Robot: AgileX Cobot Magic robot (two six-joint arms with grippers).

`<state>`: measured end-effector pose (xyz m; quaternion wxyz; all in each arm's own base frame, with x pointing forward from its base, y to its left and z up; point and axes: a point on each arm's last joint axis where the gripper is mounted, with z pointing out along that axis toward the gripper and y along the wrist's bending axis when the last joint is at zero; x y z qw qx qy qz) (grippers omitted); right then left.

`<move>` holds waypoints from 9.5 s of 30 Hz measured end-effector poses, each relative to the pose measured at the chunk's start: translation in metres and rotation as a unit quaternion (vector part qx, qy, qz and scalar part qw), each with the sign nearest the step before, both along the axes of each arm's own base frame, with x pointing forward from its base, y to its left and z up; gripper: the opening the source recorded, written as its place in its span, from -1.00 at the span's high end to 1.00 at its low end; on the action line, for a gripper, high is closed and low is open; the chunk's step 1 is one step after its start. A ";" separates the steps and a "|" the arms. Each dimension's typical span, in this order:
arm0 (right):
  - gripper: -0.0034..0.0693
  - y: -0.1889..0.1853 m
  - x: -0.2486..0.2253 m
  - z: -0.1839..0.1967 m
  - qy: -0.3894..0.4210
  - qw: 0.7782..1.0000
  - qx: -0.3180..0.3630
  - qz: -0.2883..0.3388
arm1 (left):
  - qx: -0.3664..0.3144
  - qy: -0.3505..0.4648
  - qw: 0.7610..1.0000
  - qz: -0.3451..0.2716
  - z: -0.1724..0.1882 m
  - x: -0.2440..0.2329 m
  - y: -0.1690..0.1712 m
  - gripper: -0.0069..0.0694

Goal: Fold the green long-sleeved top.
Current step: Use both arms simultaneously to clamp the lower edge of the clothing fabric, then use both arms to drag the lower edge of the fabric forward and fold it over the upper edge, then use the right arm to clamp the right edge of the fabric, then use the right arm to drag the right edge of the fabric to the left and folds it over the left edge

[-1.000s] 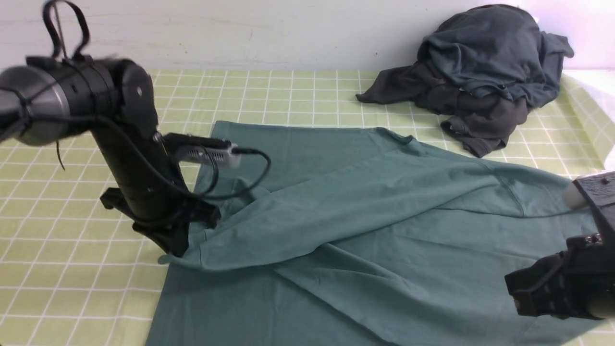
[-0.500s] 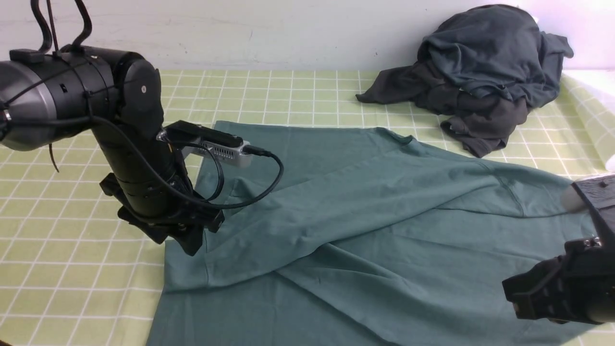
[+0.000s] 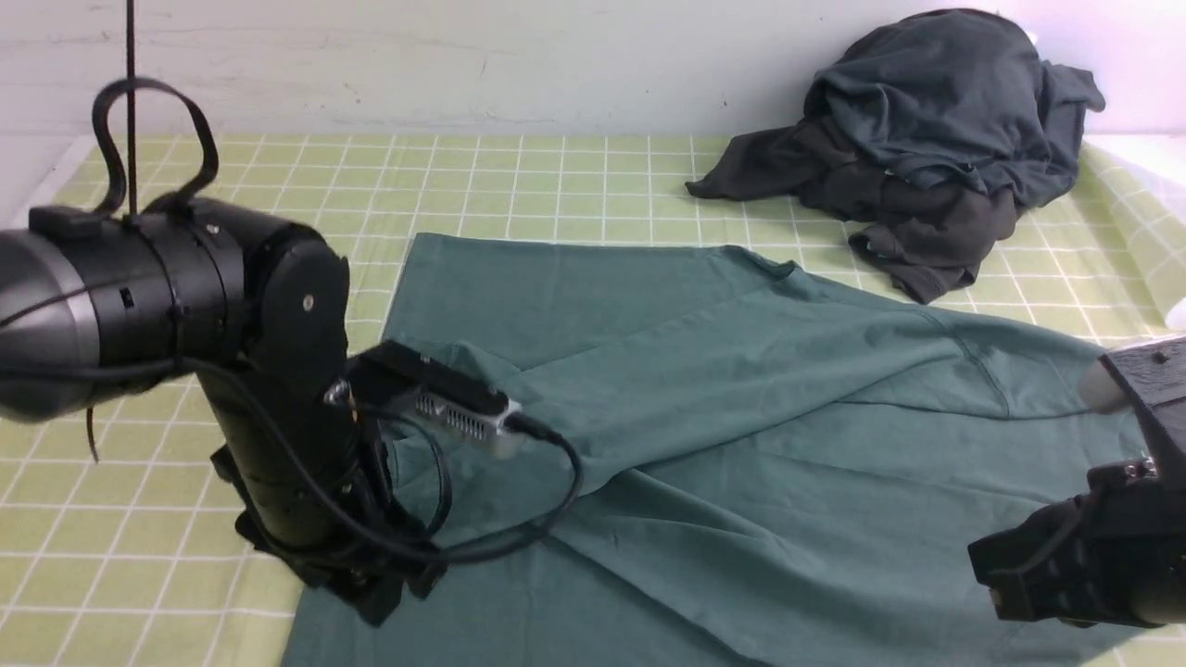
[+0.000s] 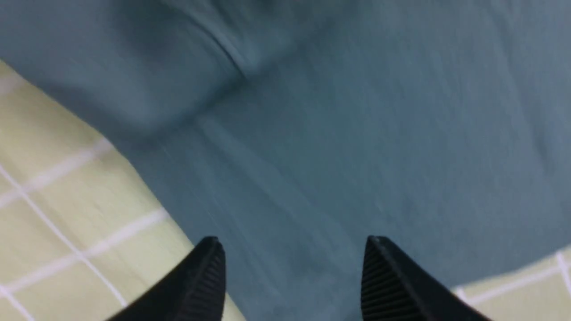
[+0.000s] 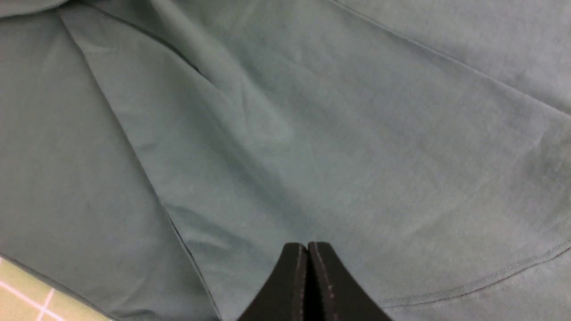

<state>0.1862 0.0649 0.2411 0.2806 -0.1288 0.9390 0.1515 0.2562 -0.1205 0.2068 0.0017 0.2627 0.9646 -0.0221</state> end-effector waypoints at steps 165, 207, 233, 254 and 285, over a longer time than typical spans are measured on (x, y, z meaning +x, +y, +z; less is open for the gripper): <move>0.15 -0.037 0.292 -0.018 -0.076 0.936 -0.335 0.075 | -0.047 -0.342 0.921 0.180 0.040 0.260 0.042 -0.22; 0.82 -0.037 0.291 0.029 0.062 0.977 -0.180 -0.094 | -0.139 -0.153 0.978 0.019 0.088 0.185 -0.001 0.35; -0.36 -0.192 0.243 -0.077 0.244 0.922 -0.121 -0.276 | -0.239 -0.153 0.958 0.034 0.074 0.085 0.005 0.83; 0.81 -0.178 0.252 -0.011 0.174 0.941 -0.155 -0.246 | -0.222 -0.124 0.967 -0.003 0.096 0.058 0.011 0.83; 0.81 0.240 0.237 0.002 -0.048 0.987 -0.112 0.101 | -0.117 -0.348 0.926 0.088 0.055 -0.147 0.091 0.83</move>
